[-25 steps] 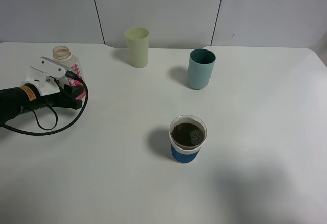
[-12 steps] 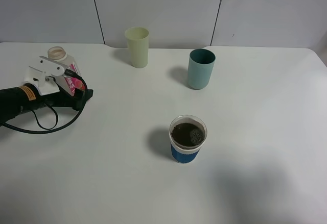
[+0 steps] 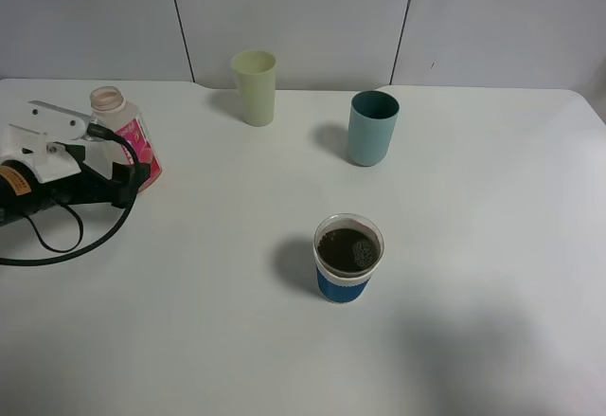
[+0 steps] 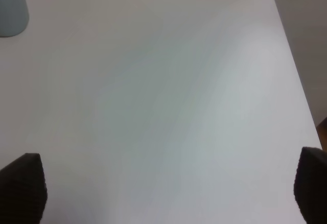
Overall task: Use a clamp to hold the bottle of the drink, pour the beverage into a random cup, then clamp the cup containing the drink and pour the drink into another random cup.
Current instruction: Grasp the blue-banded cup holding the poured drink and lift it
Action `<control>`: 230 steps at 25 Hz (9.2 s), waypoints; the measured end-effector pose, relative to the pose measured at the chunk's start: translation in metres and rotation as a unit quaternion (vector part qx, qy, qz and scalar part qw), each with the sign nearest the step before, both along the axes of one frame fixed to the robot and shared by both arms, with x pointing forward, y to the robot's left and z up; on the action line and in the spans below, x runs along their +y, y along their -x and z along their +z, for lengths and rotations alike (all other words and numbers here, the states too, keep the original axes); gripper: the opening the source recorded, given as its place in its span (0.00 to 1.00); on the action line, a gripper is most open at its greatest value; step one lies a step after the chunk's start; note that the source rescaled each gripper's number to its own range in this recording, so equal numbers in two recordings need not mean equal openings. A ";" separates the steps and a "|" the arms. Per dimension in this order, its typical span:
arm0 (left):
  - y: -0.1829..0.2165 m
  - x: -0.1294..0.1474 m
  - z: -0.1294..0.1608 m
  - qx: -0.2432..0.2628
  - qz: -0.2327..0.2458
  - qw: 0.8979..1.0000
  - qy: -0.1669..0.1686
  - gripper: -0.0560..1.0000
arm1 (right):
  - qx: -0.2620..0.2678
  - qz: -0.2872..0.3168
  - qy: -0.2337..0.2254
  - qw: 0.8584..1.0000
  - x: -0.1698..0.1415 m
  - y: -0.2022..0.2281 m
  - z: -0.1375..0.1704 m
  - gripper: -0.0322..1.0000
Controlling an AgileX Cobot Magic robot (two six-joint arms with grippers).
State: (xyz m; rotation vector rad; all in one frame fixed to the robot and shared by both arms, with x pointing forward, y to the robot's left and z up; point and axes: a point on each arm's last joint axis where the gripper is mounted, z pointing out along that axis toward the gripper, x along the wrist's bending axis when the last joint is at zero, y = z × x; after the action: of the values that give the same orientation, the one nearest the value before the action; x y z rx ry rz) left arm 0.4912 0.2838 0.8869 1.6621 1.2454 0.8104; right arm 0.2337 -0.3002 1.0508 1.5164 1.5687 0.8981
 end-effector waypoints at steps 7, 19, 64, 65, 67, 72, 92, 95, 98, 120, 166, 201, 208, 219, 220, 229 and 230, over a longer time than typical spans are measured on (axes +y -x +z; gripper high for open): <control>0.044 0.008 0.030 -0.038 0.060 0.997 0.008 1.00 | 0.000 0.000 0.000 1.000 0.000 0.000 0.000 0.90; 0.073 0.011 0.098 -0.116 0.132 0.984 0.023 1.00 | 0.000 0.000 0.000 1.000 0.000 0.000 0.000 0.90; 0.249 0.026 0.256 -0.131 0.190 0.973 -0.010 1.00 | 0.000 0.000 0.000 1.000 0.000 0.000 0.000 0.90; 0.253 0.026 0.255 -0.130 0.199 0.971 -0.011 1.00 | 0.000 0.000 0.000 1.000 0.000 0.000 0.000 0.90; 0.258 0.026 0.253 -0.129 0.217 0.967 -0.012 1.00 | 0.000 0.000 0.000 1.000 0.000 0.000 0.000 0.90; 0.275 0.025 0.246 -0.149 0.228 0.962 -0.011 1.00 | 0.000 0.000 0.000 1.000 0.000 0.000 0.000 0.90; 0.260 0.022 0.178 -0.013 0.217 0.976 0.005 1.00 | 0.000 0.000 0.000 1.000 0.000 0.000 0.000 0.90; 0.258 0.021 0.170 0.013 0.213 0.977 0.008 1.00 | 0.000 0.000 0.000 1.000 0.000 0.000 0.000 0.90; 0.258 0.020 0.167 0.022 0.208 0.978 0.011 1.00 | 0.000 0.000 0.000 1.000 0.000 0.000 0.000 0.90; 0.257 0.020 0.167 0.025 0.151 0.988 0.010 1.00 | 0.000 0.000 0.000 1.000 0.000 0.000 0.000 0.90; 0.257 0.020 0.166 0.025 0.151 0.988 0.009 1.00 | 0.070 0.020 0.026 0.997 0.000 -0.100 0.052 0.84; 0.257 0.020 0.166 0.025 0.151 0.988 0.009 1.00 | 0.120 0.195 0.120 0.966 0.053 -0.229 -0.089 0.84; 0.257 0.020 0.166 0.025 0.151 0.988 0.009 1.00 | 0.051 0.224 0.100 0.968 0.057 -0.215 -0.101 0.84; 0.257 0.020 0.166 0.025 0.151 0.988 0.009 1.00 | 0.057 0.314 0.028 0.947 0.075 -0.212 -0.125 0.82; 0.257 0.020 0.166 0.025 0.151 0.988 0.009 1.00 | 0.061 0.310 0.027 0.948 0.073 -0.213 -0.128 0.82; 0.257 0.020 0.166 0.025 0.150 0.988 0.008 1.00 | 0.091 0.326 0.027 0.940 0.068 -0.216 -0.146 0.81; 0.257 0.020 0.166 0.025 0.150 0.988 0.008 1.00 | 0.093 0.347 0.033 0.933 0.070 -0.215 -0.149 0.81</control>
State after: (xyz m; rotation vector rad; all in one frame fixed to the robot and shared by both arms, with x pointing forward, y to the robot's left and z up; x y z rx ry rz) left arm 0.2338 0.3041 1.0534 1.5090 1.5586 0.9398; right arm 0.4484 -0.2302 0.9018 1.0132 2.3153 1.0781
